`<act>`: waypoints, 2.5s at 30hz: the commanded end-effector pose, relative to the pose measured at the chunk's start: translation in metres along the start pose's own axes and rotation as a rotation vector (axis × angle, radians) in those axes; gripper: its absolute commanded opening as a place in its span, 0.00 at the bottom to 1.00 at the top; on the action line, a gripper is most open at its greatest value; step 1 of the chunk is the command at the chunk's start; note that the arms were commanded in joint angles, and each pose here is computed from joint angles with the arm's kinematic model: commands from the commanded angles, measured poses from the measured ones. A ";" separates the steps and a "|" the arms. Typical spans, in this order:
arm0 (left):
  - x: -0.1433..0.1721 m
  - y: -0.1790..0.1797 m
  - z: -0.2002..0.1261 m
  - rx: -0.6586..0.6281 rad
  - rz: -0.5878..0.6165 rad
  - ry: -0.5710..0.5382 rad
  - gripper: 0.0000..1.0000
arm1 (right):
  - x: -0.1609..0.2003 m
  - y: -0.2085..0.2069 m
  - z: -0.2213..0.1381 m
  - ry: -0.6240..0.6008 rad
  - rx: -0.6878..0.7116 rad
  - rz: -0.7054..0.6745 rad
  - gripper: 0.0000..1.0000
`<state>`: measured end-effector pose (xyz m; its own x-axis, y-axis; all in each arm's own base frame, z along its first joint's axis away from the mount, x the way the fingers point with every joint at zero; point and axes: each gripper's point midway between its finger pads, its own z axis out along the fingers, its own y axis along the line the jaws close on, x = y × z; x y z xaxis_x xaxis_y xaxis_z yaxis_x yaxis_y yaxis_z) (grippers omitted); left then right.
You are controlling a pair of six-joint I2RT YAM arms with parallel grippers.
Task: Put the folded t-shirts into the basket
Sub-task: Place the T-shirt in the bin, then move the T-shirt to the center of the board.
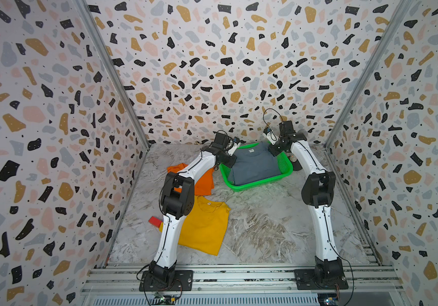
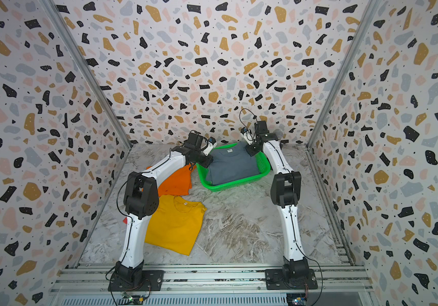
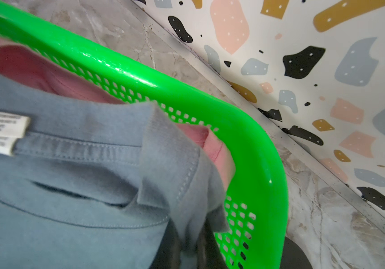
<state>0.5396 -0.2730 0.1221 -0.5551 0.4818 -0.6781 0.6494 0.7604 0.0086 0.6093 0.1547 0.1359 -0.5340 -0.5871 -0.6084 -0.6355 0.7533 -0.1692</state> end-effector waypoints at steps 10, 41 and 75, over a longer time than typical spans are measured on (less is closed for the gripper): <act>-0.003 0.037 -0.013 -0.182 0.041 0.028 0.49 | -0.019 -0.026 -0.029 -0.016 0.144 -0.041 0.48; 0.120 -0.033 -0.174 -0.034 0.447 0.217 0.82 | 0.062 0.155 -0.193 -0.050 -0.399 -0.002 0.86; 0.242 -0.237 -0.078 0.294 0.398 0.578 0.67 | 0.191 0.137 -0.186 0.200 -0.202 0.099 0.98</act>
<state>0.2211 -0.2621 0.0217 -0.2977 0.9480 -0.1126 0.9541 0.2996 0.0003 0.3078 0.1059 0.1365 -0.6492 -0.6115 -0.4524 -0.7107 0.6995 0.0744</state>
